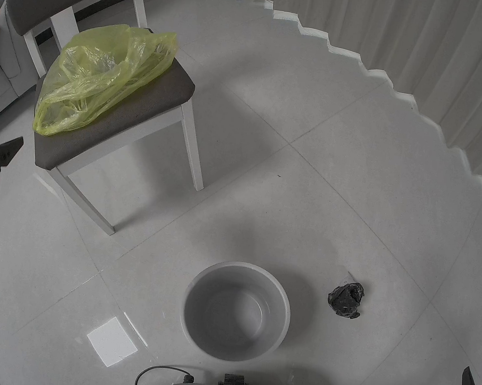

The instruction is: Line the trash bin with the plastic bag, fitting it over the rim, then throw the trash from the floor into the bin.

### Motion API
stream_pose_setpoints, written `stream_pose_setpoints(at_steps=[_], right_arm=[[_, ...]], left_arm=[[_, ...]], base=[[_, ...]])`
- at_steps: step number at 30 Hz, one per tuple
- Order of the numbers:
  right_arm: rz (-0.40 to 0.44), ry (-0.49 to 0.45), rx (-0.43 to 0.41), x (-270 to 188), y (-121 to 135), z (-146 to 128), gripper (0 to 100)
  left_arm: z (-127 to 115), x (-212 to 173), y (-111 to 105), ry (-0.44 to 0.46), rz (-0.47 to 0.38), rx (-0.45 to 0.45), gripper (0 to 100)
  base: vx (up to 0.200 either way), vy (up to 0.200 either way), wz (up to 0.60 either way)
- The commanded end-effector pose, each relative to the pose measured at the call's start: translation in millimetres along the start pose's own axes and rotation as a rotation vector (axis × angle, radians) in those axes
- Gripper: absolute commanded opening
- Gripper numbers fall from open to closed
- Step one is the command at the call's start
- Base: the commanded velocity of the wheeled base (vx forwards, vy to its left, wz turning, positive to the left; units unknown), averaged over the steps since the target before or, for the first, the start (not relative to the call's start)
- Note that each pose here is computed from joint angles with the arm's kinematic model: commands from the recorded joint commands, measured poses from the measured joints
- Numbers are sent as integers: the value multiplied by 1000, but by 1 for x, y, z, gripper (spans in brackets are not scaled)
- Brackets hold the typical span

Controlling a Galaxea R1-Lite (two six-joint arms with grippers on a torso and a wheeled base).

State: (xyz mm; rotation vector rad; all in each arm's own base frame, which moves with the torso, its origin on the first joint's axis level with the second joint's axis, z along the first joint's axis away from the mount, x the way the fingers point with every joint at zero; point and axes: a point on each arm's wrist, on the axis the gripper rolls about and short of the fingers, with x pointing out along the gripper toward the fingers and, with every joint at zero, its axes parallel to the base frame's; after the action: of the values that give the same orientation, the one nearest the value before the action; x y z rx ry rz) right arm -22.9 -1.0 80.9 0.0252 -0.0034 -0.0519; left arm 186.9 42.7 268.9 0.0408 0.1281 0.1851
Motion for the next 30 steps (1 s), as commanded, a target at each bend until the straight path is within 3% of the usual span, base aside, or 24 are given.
stream_pose_setpoints(at_steps=[1,7,14,19,30], right_arm=[[-2,1,1,0,0,-5,100],[-3,1,1,0,0,-5,100],[-5,1,2,0,0,-5,100],[-17,-1,3,0,-1,-5,100],[-20,-1,4,0,-1,-5,100]], left_arm=[[-2,77,19,74,53,40,100],[-3,117,24,88,52,67,100],[-8,136,22,87,40,67,100],[-3,152,25,-15,53,50,100],[-4,160,23,-40,40,-13,100]], base=[[0,0,0],[0,0,0],[0,0,0],[0,0,0],[0,0,0]])
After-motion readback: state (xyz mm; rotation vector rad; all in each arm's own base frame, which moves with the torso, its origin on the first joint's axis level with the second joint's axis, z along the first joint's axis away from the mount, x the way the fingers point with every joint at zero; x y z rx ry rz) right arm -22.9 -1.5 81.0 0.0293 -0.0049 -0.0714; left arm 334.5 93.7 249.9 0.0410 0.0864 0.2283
